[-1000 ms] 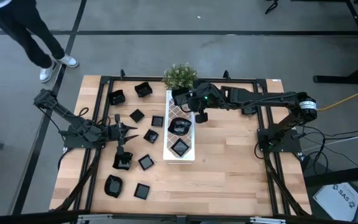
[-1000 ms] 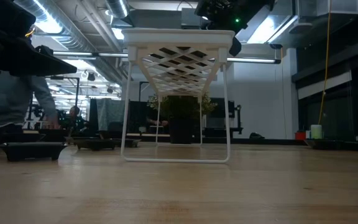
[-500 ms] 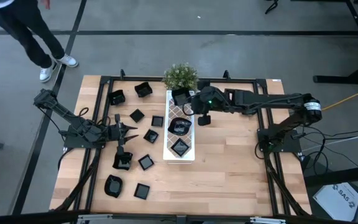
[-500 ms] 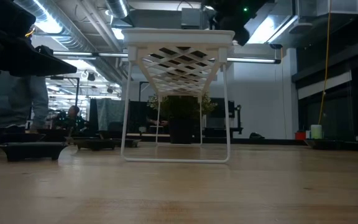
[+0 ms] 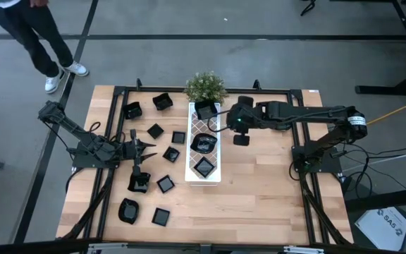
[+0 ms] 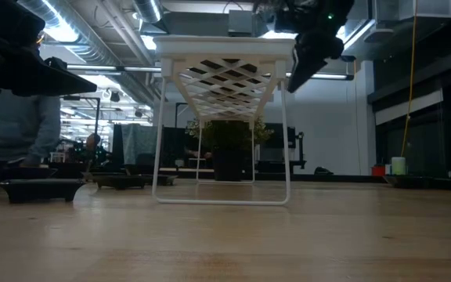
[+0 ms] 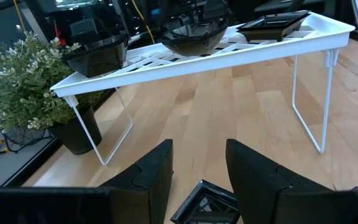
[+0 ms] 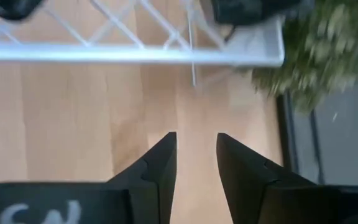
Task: Pick & Place Mini shaped plates
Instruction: Stack the leaf shape plate on top of the leaf shape plate on the shelf
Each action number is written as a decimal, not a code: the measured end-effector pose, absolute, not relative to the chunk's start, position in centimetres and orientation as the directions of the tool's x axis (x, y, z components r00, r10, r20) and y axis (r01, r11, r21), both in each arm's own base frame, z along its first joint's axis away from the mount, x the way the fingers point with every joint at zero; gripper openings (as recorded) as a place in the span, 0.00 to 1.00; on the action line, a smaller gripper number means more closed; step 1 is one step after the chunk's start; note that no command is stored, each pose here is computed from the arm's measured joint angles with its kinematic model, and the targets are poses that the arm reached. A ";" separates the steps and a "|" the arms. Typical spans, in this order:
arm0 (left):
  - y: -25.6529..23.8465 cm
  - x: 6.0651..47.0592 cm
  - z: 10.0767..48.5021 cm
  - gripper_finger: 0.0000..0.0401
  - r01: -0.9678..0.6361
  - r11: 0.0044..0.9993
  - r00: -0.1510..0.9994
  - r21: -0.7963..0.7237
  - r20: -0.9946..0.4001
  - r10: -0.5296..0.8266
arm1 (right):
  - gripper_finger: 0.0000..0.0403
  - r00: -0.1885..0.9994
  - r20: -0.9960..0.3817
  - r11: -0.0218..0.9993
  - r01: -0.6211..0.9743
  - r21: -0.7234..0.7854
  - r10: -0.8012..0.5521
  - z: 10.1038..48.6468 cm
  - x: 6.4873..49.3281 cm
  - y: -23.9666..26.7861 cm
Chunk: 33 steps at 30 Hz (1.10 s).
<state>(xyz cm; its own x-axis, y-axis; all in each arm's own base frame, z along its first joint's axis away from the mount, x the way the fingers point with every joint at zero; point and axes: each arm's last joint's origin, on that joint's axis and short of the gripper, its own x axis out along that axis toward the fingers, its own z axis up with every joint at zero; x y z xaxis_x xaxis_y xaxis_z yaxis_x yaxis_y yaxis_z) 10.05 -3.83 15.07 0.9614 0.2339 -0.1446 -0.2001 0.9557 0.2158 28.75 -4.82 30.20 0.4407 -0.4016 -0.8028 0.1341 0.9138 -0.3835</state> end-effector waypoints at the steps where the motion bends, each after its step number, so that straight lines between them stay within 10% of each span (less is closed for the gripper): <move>1: -3.8 10.0 15.1 0.36 -0.200 0.956 0.961 0.216 -0.145 0.234 | 0.28 0.423 -0.813 0.916 0.155 -0.370 -0.400 30.1 28.6 -4.8; 18: -3.8 10.0 15.1 0.36 -0.200 0.956 0.961 0.216 -0.145 0.234 | 0.28 0.271 -0.884 0.868 0.433 -0.242 -0.381 29.4 27.1 -4.7; 33: -3.8 10.0 15.1 0.36 -0.200 0.956 0.961 0.216 -0.145 0.234 | 0.28 -0.018 -0.831 0.607 0.674 -0.421 -0.556 29.2 24.3 -5.7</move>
